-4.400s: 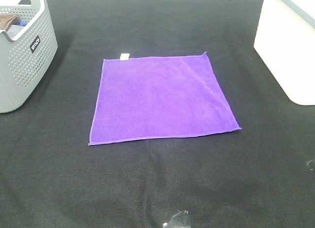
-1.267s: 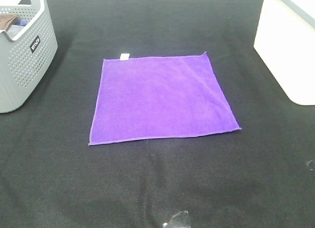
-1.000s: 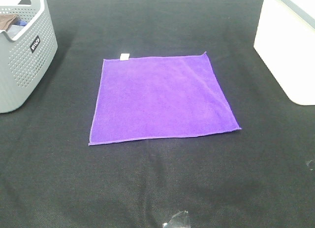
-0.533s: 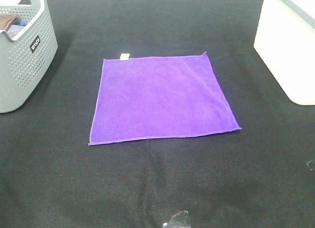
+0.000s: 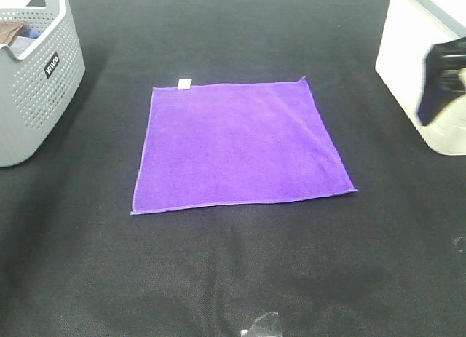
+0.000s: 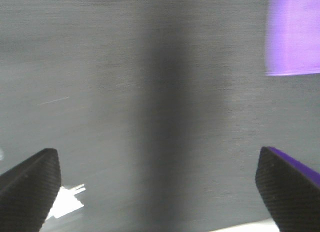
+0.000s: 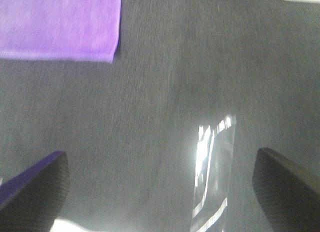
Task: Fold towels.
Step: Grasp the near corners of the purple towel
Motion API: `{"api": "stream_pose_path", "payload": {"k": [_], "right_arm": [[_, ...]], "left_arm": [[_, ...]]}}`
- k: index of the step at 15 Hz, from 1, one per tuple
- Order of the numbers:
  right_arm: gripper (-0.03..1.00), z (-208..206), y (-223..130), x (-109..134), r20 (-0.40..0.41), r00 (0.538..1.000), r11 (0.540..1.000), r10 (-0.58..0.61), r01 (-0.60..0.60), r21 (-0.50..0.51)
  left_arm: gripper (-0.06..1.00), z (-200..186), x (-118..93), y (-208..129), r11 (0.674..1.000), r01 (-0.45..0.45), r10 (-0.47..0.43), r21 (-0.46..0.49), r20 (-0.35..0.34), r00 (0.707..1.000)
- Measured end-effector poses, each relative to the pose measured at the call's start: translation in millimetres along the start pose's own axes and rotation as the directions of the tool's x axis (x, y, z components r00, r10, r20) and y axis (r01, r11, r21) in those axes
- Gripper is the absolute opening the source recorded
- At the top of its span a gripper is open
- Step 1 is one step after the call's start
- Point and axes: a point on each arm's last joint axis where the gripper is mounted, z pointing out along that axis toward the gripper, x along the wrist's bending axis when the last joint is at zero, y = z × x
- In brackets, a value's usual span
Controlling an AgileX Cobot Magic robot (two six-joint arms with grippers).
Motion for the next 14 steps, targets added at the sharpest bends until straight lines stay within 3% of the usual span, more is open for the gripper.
{"api": "stream_pose_path", "payload": {"k": [2,5,6,11,14], "right_arm": [[0.96,27,17,-8,-0.041,0.998,0.999,0.038,-0.037,0.033],[0.96,66,35,-30,-0.206,0.971,0.993,0.117,-0.109,0.050],[0.96,77,38,-34,-0.225,0.969,0.994,0.107,-0.098,0.048],[0.96,107,45,-37,-0.245,0.964,0.995,0.103,-0.096,0.041],[0.96,124,45,-23,-0.287,0.951,0.992,0.118,-0.098,0.084]], "left_arm": [[0.99,32,-16,20,0.998,-0.035,0.031,0.058,0.069,0.997],[0.99,85,-42,45,0.991,-0.093,0.086,0.099,0.068,0.994],[0.99,101,-46,54,0.992,-0.081,0.075,0.098,0.064,0.995],[0.99,162,-41,68,0.987,-0.026,0.019,0.160,0.045,0.999],[0.99,177,-39,70,0.989,-0.012,0.004,0.149,0.048,0.999]]}}
